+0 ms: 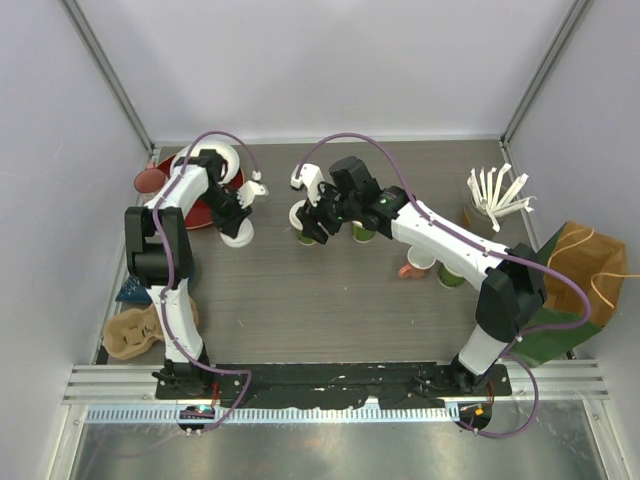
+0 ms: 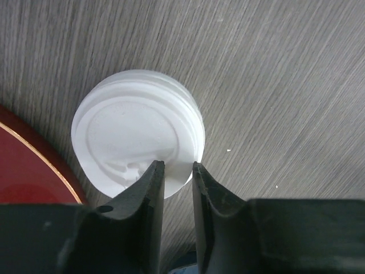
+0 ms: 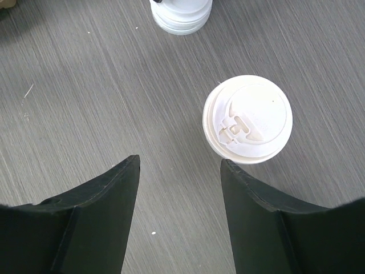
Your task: Pack the takeout coffee
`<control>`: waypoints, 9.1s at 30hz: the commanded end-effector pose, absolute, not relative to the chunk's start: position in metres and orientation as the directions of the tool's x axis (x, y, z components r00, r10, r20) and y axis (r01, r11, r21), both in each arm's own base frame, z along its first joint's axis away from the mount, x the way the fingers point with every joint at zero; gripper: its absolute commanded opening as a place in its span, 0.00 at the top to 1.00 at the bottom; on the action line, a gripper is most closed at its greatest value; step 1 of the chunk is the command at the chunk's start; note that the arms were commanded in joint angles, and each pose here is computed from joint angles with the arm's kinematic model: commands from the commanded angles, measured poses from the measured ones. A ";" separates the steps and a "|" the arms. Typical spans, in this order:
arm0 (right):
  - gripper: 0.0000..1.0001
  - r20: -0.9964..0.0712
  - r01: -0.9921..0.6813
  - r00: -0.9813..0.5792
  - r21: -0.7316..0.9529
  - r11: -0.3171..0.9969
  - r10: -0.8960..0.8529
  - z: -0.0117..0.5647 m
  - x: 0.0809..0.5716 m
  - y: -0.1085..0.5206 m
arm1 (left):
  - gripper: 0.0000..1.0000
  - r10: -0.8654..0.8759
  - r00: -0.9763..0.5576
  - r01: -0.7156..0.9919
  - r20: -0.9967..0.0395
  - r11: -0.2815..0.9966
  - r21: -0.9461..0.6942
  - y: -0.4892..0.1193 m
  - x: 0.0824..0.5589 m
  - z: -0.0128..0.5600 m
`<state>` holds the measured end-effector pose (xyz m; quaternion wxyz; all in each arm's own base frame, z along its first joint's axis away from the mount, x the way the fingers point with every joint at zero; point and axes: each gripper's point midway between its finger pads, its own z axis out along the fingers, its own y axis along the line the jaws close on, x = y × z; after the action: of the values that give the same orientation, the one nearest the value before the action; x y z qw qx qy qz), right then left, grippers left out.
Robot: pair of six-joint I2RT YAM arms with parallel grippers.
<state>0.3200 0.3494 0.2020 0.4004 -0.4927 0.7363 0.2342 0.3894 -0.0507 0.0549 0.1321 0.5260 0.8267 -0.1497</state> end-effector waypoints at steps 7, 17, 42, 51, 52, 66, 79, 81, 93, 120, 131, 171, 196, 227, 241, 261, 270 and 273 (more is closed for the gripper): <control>0.37 -0.869 -0.920 -0.142 -0.060 0.387 -0.474 0.232 0.319 0.357 | 1.00 0.842 -0.391 0.918 -0.373 0.387 -0.090 -0.053 0.384 0.073; 0.37 -0.871 -0.916 -0.156 -0.049 0.399 -0.465 0.235 0.319 0.357 | 1.00 0.762 -0.475 0.872 -0.441 0.474 -0.121 -0.068 0.388 0.114; 0.39 -0.910 -0.371 -0.403 0.258 0.892 0.096 0.307 0.395 0.174 | 1.00 0.759 -0.164 0.837 -0.630 0.445 0.318 -0.205 0.387 0.274; 0.38 -0.898 -0.179 -0.400 0.275 0.945 0.186 0.287 0.386 0.087 | 1.00 0.865 0.012 0.891 -0.501 0.219 0.399 -0.333 0.378 0.248; 0.38 -0.898 -0.182 -0.399 0.277 0.943 0.186 0.288 0.384 0.085 | 1.00 0.890 0.019 0.896 -0.456 0.188 0.403 -0.346 0.379 0.229; 0.38 -0.896 -0.181 -0.416 0.249 0.951 0.155 0.277 0.377 0.071 | 1.00 0.900 0.100 0.909 -0.423 0.091 0.407 -0.398 0.363 0.193; 0.38 -0.900 -0.199 -0.410 0.248 0.948 0.149 0.281 0.372 0.073 | 1.00 0.884 0.120 0.913 -0.451 0.081 0.401 -0.424 0.362 0.180; 0.38 -0.899 -0.197 -0.412 0.248 0.948 0.150 0.280 0.372 0.072 | 1.00 0.887 0.125 0.914 -0.444 0.072 0.400 -0.426 0.360 0.177; 0.38 -0.899 -0.211 -0.412 0.250 0.945 0.146 0.281 0.370 0.075 | 1.00 0.897 0.130 0.910 -0.422 0.060 0.409 -0.433 0.364 0.159; 0.38 -0.899 -0.226 -0.415 0.247 0.942 0.137 0.282 0.370 0.077 | 1.00 0.893 0.221 0.873 -0.393 -0.001 0.488 -0.448 0.343 0.180; 0.38 -0.899 -0.222 -0.416 0.245 0.944 0.135 0.281 0.370 0.076 | 1.00 0.870 0.240 0.888 -0.431 -0.017 0.460 -0.457 0.325 0.188; 0.38 -0.903 -0.197 -0.411 0.226 0.954 0.130 0.283 0.369 0.070 | 0.98 0.872 0.239 0.922 -0.427 -0.067 0.381 -0.463 0.307 0.160; 0.38 -0.912 -0.213 -0.386 0.237 0.948 0.141 0.308 0.373 0.073 | 0.54 0.826 0.227 0.891 -0.516 0.037 0.452 -0.454 0.309 0.235; 0.99 -0.794 -0.415 -0.601 0.407 0.814 0.091 0.232 0.407 0.202 | 1.00 0.522 -0.363 0.884 -0.772 0.454 -0.108 -0.393 0.384 0.241; 0.99 -0.601 -0.222 -0.780 0.527 0.821 0.174 0.102 0.380 0.182 | 1.00 0.577 -0.520 0.839 -0.630 0.485 -0.248 -0.394 0.373 0.131; 0.99 -0.764 -0.337 -0.625 0.449 0.827 0.160 0.222 0.422 0.183 | 1.00 0.522 -0.410 0.862 -0.748 0.490 -0.130 -0.396 0.404 0.205; 0.99 -0.615 -0.195 -0.769 0.483 0.853 0.173 0.105 0.403 0.164 | 1.00 0.588 -0.488 0.839 -0.645 0.521 -0.159 -0.392 0.407 0.121; 0.99 -0.589 -0.185 -0.791 0.490 0.852 0.167 0.092 0.399 0.163 | 1.00 0.605 -0.495 0.838 -0.624 0.523 -0.157 -0.387 0.404 0.110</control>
<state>0.4076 0.1736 0.1268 0.3548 -0.0170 0.8872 0.2946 0.4018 -0.3971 0.1317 0.2699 0.4301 0.8242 -0.2507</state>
